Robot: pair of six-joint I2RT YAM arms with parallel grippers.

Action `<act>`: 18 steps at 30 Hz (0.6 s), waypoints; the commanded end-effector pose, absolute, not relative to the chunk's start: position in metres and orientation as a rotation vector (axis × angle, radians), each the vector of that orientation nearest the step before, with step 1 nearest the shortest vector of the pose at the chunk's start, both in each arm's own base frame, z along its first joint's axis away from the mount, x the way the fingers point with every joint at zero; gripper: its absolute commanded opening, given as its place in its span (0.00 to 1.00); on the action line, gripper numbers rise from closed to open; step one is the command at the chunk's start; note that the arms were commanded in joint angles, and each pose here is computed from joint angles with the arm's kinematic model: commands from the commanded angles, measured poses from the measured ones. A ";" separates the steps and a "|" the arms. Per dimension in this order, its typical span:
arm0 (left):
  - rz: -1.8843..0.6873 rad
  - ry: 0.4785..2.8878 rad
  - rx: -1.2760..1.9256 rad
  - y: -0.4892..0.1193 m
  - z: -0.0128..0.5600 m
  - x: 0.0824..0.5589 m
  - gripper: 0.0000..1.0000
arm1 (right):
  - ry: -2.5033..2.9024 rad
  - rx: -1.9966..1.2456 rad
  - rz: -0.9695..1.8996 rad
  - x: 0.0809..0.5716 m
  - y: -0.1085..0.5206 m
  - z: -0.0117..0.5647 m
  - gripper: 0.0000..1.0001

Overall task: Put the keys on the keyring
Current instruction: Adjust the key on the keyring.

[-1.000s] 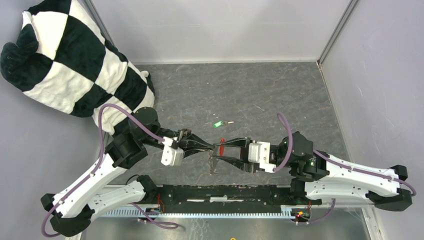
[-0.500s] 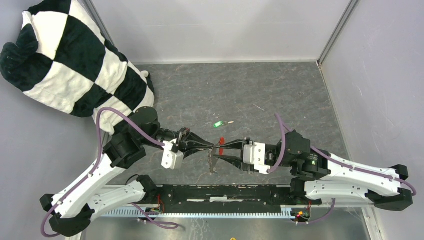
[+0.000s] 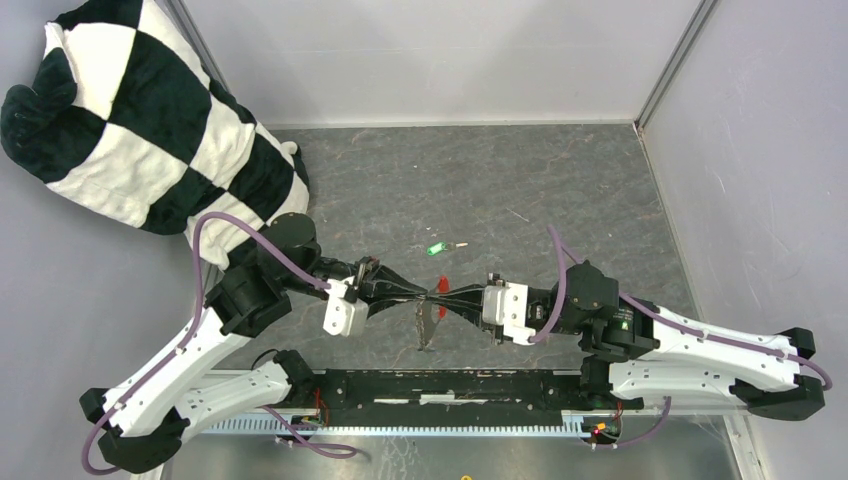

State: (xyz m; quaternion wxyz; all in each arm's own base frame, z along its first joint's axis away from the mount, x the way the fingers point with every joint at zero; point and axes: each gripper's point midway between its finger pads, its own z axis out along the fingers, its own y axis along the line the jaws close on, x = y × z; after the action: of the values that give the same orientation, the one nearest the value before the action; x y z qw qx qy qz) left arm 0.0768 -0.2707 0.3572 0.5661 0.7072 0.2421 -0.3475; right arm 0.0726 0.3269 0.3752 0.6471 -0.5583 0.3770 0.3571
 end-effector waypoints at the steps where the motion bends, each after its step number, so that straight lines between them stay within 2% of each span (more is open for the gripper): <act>1: -0.844 0.585 1.634 -0.270 0.368 0.073 0.19 | 0.898 -1.202 0.805 0.080 0.321 0.396 0.01; 4: -0.834 0.647 1.639 -0.267 0.363 0.077 0.32 | 0.978 -1.254 0.786 0.082 0.321 0.386 0.01; 9: -0.862 0.749 1.652 -0.265 0.354 0.079 0.36 | 1.087 -1.349 0.754 0.085 0.324 0.372 0.01; 12: -0.908 0.780 1.657 -0.267 0.350 0.076 0.32 | 1.110 -1.384 0.755 0.084 0.331 0.374 0.01; 18: -0.928 0.816 1.688 -0.265 0.346 0.074 0.16 | 1.165 -1.424 0.735 0.088 0.338 0.378 0.01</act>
State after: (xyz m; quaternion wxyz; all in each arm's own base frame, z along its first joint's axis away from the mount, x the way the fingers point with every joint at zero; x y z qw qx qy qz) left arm 0.0817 -0.2675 0.3363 0.5148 0.7005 0.3294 -0.3684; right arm 0.0839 0.3374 0.3500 0.5326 -0.6173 0.4907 0.3072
